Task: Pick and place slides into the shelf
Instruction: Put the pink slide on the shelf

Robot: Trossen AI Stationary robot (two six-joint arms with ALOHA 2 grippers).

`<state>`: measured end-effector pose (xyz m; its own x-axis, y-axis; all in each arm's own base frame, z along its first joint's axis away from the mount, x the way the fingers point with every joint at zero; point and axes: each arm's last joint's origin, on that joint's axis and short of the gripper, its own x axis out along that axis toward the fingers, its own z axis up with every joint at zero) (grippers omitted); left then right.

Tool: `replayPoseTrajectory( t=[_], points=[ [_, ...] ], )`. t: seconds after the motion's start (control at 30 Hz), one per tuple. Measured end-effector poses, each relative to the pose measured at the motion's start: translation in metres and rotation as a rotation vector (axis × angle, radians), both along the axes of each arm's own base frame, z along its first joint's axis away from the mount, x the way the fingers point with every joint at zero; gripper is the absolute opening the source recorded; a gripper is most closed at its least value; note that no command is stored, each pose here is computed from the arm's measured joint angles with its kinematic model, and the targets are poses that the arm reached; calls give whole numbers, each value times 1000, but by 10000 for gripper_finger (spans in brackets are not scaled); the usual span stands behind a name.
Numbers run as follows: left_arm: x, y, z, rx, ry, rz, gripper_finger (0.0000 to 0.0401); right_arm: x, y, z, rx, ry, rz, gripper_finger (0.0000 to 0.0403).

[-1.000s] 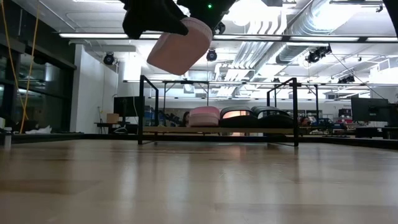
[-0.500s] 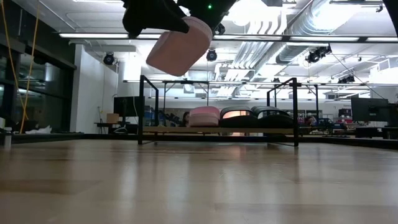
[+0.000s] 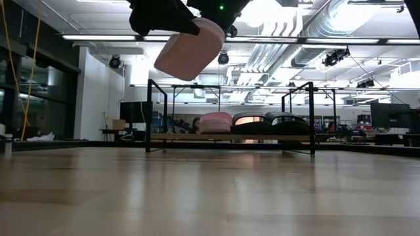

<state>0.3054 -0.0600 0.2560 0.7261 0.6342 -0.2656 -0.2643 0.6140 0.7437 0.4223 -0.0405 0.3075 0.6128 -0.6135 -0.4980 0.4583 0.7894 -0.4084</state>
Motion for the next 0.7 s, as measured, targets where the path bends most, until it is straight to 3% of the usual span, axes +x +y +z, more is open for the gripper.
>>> replayPoseTrajectory(
  t=[0.43, 0.7],
  points=[
    [-1, 0, -3, 6, 39, -23, 225, -2, 0, -2, 10, 24, -6, 0],
    [-1, -1, -4, 33, 96, -84, 225, -1, 2, -4, 9, 71, 84, 0]
  ],
)
